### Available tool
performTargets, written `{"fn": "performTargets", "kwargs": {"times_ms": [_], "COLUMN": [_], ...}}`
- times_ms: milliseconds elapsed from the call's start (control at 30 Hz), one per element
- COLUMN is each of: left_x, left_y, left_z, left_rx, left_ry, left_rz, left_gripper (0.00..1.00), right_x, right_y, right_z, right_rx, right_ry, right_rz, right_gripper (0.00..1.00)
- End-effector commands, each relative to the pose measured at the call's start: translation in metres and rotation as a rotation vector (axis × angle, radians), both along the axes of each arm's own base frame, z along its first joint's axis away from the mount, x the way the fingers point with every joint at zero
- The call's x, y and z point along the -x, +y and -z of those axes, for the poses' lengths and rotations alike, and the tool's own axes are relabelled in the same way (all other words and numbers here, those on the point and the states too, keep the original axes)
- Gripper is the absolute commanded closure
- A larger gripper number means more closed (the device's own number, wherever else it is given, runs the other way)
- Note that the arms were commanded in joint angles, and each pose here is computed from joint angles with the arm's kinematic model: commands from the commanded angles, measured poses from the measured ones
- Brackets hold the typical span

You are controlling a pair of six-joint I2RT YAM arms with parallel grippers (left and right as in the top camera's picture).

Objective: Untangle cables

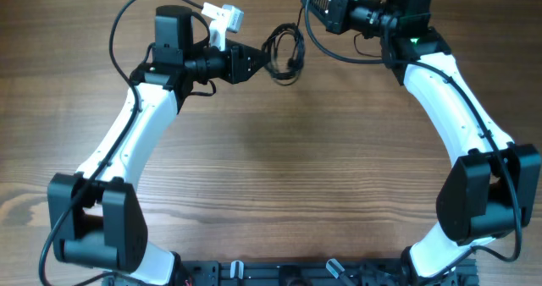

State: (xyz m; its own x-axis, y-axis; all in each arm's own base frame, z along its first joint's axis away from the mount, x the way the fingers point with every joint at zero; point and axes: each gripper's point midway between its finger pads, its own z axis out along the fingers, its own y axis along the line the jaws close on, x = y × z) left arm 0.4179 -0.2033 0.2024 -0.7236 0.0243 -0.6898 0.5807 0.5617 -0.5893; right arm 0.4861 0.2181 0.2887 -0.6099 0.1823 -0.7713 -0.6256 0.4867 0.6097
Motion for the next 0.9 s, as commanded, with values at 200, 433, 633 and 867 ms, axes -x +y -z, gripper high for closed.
{"fn": "performTargets", "kwargs": {"times_ms": [200, 433, 633, 867], "left_x": [-0.004, -0.013, -0.021, -0.027], "left_y": [-0.016, -0.021, -0.02, -0.016], "left_z": [0.051, 0.042, 0.038, 0.041], "left_rx": [0.019, 0.03, 0.023, -0.006], "left_ry": [0.093, 0.012, -0.038, -0.044], "left_rz": [0.079, 0.088, 0.07, 0.034], "left_gripper": [0.65, 0.63, 0.57, 0.49], "right_x": [0.0, 0.007, 0.012, 0.018], "right_y": [0.005, 0.009, 0.012, 0.015], "right_z": [-0.009, -0.012, -0.014, -0.025], "right_rx": [-0.083, -0.103, -0.117, -0.149], "right_ry": [0.042, 0.055, 0.059, 0.047], "right_rz": [-0.024, -0.067, -0.097, -0.145], "right_gripper": [0.96, 0.96, 0.96, 0.96]}}
